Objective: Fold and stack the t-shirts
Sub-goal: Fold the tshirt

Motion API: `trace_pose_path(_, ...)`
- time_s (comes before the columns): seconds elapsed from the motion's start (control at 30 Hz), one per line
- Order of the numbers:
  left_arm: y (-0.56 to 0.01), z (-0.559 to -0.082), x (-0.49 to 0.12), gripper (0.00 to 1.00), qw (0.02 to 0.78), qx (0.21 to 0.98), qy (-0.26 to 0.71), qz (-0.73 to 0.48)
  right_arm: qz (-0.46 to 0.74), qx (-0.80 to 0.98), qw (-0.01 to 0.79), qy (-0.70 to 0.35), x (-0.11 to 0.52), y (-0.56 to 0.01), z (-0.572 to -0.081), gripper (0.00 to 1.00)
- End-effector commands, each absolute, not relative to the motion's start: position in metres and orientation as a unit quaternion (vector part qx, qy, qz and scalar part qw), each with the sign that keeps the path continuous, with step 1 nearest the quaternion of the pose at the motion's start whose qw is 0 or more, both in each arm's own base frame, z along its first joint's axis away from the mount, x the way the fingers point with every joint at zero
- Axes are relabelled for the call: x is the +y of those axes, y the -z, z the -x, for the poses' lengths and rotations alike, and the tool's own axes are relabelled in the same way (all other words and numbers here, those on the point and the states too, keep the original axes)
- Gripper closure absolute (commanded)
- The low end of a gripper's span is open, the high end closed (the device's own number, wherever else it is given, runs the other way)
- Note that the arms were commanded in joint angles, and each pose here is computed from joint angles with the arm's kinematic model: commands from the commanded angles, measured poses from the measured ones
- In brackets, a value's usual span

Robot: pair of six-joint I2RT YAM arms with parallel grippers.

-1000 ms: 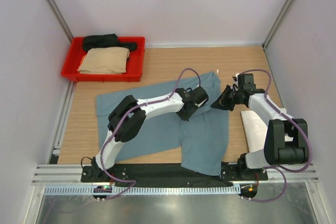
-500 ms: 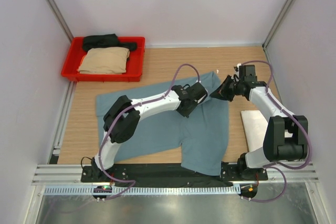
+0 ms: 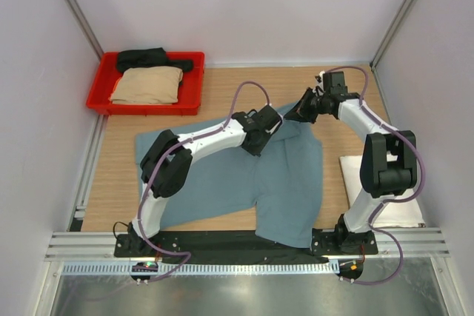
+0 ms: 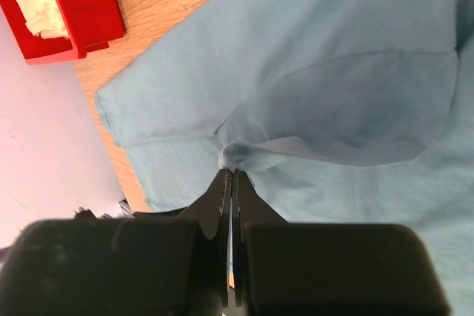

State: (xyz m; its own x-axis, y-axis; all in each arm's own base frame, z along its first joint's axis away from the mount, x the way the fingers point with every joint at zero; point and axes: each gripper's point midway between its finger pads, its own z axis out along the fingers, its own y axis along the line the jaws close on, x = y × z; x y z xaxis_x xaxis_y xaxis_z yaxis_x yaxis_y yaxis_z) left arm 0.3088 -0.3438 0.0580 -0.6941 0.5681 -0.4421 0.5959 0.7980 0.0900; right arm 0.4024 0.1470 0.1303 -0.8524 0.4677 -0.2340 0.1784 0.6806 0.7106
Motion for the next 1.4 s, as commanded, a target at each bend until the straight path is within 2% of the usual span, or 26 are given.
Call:
trace_pose_path(0.0, -0.084, -0.325, -0.336, 1.00, 0.254, 0.922, 0.048, -0.288, -0.167, 0.883, 0.235, -0.371, 0.152, -0.152, -0.424, 0.99)
trace_pose_path(0.77, -0.083, -0.385, -0.308, 1.00, 0.258, 0.939, 0.013, -0.228, -0.167, 0.886, 0.226, -0.369, 0.157, -0.139, -0.464, 0.99)
trace_pose_path(1.37, -0.056, -0.393, -0.285, 1.00, 0.224, 0.952, -0.041, -0.203, -0.170, 0.890, 0.204, -0.370, 0.167, -0.119, -0.478, 0.96)
